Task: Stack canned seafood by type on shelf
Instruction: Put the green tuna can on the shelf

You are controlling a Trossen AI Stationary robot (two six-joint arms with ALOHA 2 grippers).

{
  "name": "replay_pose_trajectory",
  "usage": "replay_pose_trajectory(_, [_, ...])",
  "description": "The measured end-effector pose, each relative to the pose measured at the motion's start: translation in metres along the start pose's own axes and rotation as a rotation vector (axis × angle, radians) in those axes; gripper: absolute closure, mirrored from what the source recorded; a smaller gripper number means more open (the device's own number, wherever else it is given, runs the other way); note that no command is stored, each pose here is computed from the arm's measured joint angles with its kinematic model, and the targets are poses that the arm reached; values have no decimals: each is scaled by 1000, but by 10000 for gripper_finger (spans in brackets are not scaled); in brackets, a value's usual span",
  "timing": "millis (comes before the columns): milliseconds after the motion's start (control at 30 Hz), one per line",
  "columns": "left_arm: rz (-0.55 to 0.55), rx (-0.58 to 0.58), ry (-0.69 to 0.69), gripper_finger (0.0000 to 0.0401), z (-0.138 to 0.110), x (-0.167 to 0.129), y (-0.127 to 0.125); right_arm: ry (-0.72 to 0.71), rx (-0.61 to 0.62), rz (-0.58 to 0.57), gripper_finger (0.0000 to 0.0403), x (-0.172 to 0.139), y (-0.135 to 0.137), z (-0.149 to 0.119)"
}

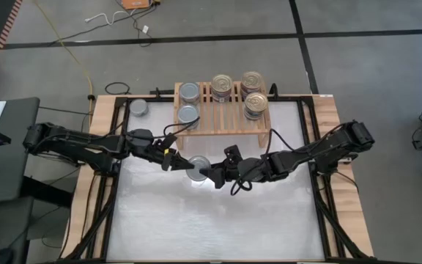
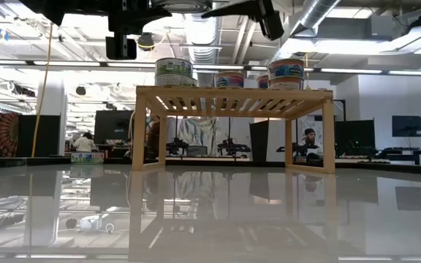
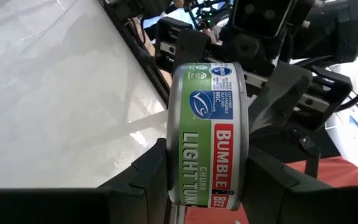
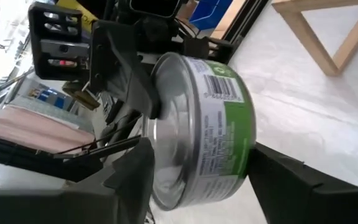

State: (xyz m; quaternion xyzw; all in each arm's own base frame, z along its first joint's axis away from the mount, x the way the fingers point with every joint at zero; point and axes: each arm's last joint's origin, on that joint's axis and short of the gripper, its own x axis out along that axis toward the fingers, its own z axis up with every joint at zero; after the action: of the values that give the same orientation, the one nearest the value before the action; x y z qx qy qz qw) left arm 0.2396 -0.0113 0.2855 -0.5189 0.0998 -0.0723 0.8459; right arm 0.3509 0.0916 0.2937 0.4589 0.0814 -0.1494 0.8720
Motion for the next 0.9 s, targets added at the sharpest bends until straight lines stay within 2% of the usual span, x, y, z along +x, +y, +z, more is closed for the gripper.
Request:
replay_pose_trajectory(367, [-4, 25, 7, 247, 0, 0, 0, -6, -9, 12, 233, 0, 1, 1])
replay_pose_trajectory(500, [-1, 24, 6, 247, 0, 0, 0, -6, -12, 12, 236, 0, 1, 1])
replay_pose_trajectory(700, [4, 16, 2, 247, 0, 0, 0, -4, -18, 8, 217, 0, 1, 1])
replay_pose_trajectory(900, [4, 17, 2, 246, 0, 0, 0, -3, -17, 8, 231, 0, 1, 0])
